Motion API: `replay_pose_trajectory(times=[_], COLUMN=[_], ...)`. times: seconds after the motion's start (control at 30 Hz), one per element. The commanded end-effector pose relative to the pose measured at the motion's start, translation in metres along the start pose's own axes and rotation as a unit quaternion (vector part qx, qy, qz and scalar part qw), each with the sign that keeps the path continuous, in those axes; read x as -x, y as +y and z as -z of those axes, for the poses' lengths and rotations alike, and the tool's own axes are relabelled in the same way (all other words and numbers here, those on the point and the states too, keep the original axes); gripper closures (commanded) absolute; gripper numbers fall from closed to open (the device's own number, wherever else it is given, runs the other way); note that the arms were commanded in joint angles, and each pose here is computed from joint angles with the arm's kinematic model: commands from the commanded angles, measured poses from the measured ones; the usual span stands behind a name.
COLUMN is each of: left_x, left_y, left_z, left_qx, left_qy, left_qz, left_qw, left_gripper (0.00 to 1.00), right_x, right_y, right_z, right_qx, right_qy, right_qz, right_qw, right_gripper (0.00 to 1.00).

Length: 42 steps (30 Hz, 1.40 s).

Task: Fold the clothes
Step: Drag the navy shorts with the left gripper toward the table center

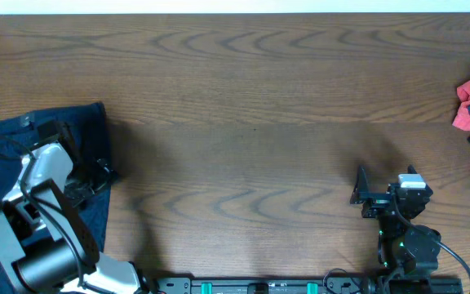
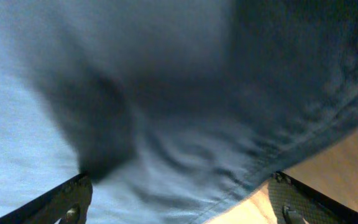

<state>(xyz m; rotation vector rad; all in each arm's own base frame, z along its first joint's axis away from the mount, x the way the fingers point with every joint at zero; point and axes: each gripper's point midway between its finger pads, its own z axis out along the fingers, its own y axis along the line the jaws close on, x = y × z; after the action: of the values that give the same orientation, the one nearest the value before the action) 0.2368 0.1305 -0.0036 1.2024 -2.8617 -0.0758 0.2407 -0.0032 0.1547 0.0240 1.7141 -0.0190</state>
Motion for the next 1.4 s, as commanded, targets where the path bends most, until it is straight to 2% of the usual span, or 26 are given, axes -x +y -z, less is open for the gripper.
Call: replay_pose_trajectory(times=[0.0,0.1,0.13,0.17,0.2,0.43,0.53,0.8,1.07,1.37], left_x=[-0.002,-0.002,0.0,0.001,0.002,0.005,0.005,-0.008,-0.048,-0.111], left_y=[-0.009,-0.011,-0.013,-0.014,-0.014,-0.029,-0.041,-0.118,-0.225,-0.309], left_z=[-0.009,-0.013,-0.013,-0.013,-0.013,-0.01,-0.005,0.027,0.078,0.117], left_qx=[-0.018,-0.023,-0.028,-0.03,-0.03,-0.064,-0.068,-0.085,-0.131,-0.201], left_qy=[0.019,0.023,0.021,0.019,0.017,0.011,0.0,-0.038,-0.099,-0.154], left_qz=[0.002,0.002,0.002,0.002,0.002,0.008,-0.012,-0.143,-0.291,-0.4], left_qw=[1.0,0.999,0.999,0.999,0.999,0.998,0.998,0.985,0.942,0.881], left_gripper=[0.09,0.32,0.52,0.81,0.94,0.94,0.94,0.94,0.94,0.94], right_x=[-0.002,-0.002,-0.002,-0.002,-0.002,-0.002,-0.002,-0.002,-0.002,-0.002], right_y=[0.0,0.0,0.0,0.0,0.0,0.0,0.0,0.0,0.0,0.0], right_z=[0.0,0.0,0.0,0.0,0.0,0.0,0.0,0.0,0.0,0.0], right_qx=[-0.001,-0.001,-0.001,-0.001,-0.001,-0.001,-0.001,-0.001,-0.001,-0.001], right_qy=[0.0,0.0,0.0,0.0,0.0,0.0,0.0,0.0,0.0,0.0], right_qz=[-0.006,-0.006,-0.006,-0.006,-0.006,-0.006,-0.006,-0.006,-0.006,-0.006], right_qw=[1.0,1.0,1.0,1.0,1.0,1.0,1.0,1.0,1.0,1.0], right_gripper=[0.01,0.01,0.01,0.0,0.01,0.01,0.01,0.01,0.01,0.01])
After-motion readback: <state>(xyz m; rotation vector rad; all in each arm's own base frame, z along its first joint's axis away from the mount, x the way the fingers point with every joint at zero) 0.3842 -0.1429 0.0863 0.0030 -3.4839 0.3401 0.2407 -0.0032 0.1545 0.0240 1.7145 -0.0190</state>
